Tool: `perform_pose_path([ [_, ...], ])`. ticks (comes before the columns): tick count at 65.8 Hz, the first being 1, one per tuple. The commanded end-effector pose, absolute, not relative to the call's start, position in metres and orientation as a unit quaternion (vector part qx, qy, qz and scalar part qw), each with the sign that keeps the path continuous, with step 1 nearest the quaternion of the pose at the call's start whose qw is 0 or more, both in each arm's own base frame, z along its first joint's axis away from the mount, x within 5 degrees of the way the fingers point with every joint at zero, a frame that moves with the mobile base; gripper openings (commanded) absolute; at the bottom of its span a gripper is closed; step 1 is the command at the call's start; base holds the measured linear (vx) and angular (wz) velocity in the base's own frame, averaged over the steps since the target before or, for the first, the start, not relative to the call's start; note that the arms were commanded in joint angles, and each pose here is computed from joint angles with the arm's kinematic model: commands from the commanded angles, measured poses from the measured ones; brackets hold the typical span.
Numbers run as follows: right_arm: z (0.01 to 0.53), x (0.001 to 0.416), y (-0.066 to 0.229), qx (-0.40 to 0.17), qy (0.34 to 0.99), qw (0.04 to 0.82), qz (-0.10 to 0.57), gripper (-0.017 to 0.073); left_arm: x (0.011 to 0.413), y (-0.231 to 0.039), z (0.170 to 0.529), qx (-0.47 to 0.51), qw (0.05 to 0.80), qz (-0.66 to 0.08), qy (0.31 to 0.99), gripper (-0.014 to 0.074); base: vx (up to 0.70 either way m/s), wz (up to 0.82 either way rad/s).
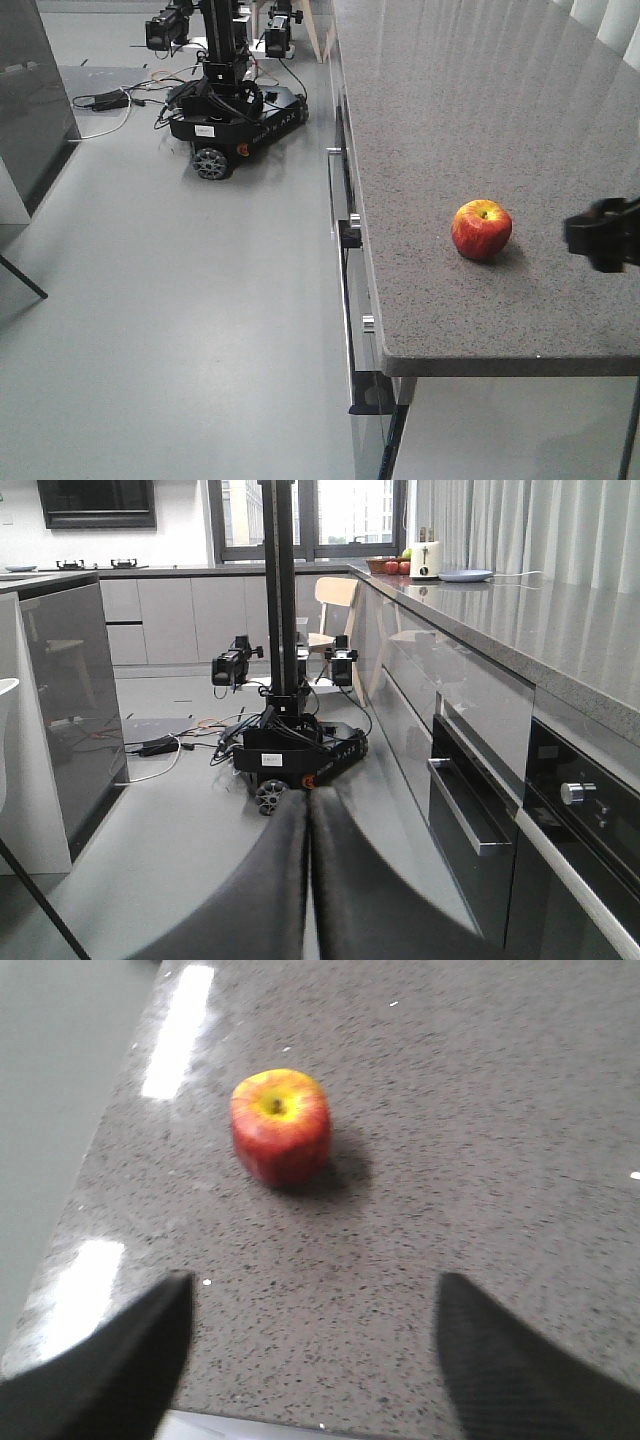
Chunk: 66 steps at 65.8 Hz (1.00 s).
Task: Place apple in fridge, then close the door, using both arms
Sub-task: 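Lower the right gripper over the apple and close on it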
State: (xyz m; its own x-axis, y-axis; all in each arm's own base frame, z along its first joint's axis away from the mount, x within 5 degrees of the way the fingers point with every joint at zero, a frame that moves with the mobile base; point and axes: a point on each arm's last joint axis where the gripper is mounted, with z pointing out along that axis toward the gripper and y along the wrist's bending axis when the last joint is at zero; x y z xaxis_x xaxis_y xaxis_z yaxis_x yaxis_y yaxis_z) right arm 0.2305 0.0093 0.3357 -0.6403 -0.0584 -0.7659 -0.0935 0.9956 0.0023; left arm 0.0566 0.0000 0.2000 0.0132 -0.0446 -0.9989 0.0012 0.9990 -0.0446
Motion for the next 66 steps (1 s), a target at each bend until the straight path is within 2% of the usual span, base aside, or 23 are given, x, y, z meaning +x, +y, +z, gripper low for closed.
perform_pose_path([
  [1,0.352,0.245,0.012,-0.061,0.892,0.447,0.03,0.0698,0.056,0.0,0.198,-0.015,0.732,-0.016,0.681,-0.0006,0.0,0.0],
  [4,0.349,0.252,0.013,-0.07,0.896,0.437,0.035,0.073,0.056,0.0,0.198,-0.015,0.732,-0.016,0.681,-0.0006,0.0,0.0],
  [19,0.343,0.294,0.019,-0.099,0.909,0.401,0.055,0.0715,0.056,0.0,0.198,-0.015,0.732,-0.016,0.681,-0.0006,0.0,0.0],
  [66,0.288,0.405,0.021,-0.141,0.928,0.341,0.046,0.0673,0.056,0.0,0.198,-0.015,0.732,-0.016,0.681,-0.0006,0.0,0.0],
])
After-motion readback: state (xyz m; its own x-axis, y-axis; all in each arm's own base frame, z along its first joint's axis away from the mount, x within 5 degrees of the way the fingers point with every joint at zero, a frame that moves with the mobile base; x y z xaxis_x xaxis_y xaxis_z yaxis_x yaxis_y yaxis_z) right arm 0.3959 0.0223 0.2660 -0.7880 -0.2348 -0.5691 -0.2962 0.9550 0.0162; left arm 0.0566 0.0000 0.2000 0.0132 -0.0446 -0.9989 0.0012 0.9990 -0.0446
